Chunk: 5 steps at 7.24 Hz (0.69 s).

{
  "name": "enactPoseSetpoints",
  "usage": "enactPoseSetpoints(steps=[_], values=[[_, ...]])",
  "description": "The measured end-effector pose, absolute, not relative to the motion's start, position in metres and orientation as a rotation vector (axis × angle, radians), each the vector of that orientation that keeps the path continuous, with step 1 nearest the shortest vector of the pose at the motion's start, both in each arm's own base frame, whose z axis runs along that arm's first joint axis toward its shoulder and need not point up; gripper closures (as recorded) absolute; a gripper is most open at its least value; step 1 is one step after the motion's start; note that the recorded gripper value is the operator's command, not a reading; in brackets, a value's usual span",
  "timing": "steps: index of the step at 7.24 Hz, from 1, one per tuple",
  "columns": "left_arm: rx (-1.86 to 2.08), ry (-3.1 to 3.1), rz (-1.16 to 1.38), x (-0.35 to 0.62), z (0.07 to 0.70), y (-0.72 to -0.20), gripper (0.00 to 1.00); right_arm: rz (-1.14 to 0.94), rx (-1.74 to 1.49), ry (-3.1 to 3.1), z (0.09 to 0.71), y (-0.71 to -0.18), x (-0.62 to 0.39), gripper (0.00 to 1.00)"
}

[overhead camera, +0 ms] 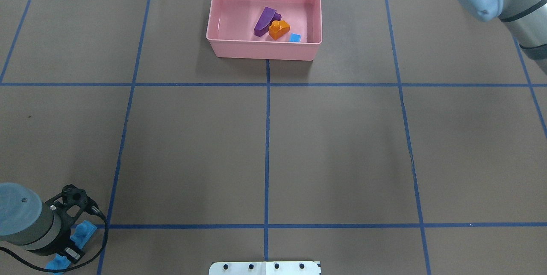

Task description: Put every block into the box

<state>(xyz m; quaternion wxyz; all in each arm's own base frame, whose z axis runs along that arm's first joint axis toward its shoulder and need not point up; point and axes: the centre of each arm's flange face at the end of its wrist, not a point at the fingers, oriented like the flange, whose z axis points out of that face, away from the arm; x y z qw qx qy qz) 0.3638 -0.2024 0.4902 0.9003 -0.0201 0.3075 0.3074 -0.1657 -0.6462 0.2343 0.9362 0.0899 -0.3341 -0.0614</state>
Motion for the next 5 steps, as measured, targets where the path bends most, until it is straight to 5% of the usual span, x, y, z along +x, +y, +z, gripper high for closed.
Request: enactPoseSetpoints(steps=[5], values=[[-0.002, 0.748, 0.593, 0.307, 0.421, -0.203, 1.00, -0.190, 0.162, -0.636, 0.294, -0.631, -0.115, 0.00]])
